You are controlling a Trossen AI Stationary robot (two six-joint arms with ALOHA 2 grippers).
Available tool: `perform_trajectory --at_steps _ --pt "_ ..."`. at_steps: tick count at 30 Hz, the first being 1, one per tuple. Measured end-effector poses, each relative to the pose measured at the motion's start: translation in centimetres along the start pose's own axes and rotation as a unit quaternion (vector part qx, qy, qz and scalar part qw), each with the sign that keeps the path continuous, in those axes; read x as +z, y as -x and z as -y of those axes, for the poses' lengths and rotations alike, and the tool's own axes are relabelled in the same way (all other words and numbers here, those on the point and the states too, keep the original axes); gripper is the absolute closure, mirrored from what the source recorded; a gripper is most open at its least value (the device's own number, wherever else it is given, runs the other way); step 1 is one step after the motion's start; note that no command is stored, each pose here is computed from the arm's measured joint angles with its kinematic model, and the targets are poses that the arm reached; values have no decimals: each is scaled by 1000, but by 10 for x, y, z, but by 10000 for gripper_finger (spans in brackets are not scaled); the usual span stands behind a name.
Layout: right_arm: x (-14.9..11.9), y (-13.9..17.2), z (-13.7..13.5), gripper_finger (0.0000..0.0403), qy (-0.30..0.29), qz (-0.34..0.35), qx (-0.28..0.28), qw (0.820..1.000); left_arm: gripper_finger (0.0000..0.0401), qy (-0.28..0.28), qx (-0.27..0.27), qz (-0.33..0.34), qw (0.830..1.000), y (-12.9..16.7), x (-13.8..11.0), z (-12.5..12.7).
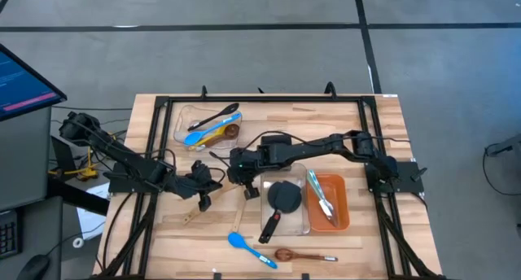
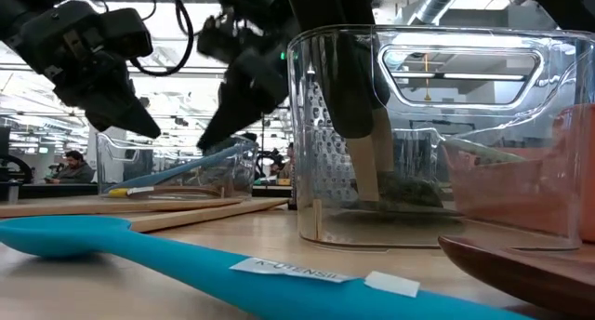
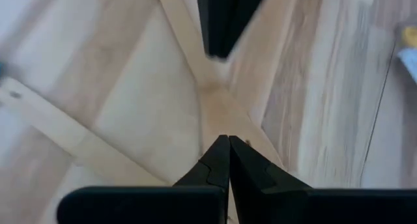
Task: Pick & Place Kitchen Items
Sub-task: Put the brown ladle into the top transparent bin
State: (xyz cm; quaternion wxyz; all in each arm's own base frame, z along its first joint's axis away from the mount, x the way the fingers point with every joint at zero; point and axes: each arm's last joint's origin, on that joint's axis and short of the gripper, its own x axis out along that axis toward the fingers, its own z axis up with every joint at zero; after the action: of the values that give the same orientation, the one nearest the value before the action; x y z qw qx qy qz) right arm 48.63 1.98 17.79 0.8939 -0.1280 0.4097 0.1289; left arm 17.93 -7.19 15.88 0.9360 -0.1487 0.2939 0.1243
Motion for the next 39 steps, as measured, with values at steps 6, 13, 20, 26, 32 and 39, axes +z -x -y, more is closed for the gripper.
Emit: perform_trajectory --at_steps 6,13,20,26,32,39 --pt "16 39 -1 403 10 12 -2 1000 399 7 -6 12 1000 0 2 2" --pt "30 90 -12 403 18 14 4 1000 399 8 33 10 999 -12 1 -4" --pt "29 139 -34 403 20 -31 31 999 399 19 72 5 997 -37 -2 -13" --pt "17 172 -45 403 16 -14 31 999 399 28 76 -7 997 -50 -5 -17" --pt "-17 193 -49 403 -5 58 6 998 399 33 56 -14 998 -52 -5 -15" --pt "-68 213 -53 403 -42 173 -34 984 399 36 16 44 998 -52 9 -5"
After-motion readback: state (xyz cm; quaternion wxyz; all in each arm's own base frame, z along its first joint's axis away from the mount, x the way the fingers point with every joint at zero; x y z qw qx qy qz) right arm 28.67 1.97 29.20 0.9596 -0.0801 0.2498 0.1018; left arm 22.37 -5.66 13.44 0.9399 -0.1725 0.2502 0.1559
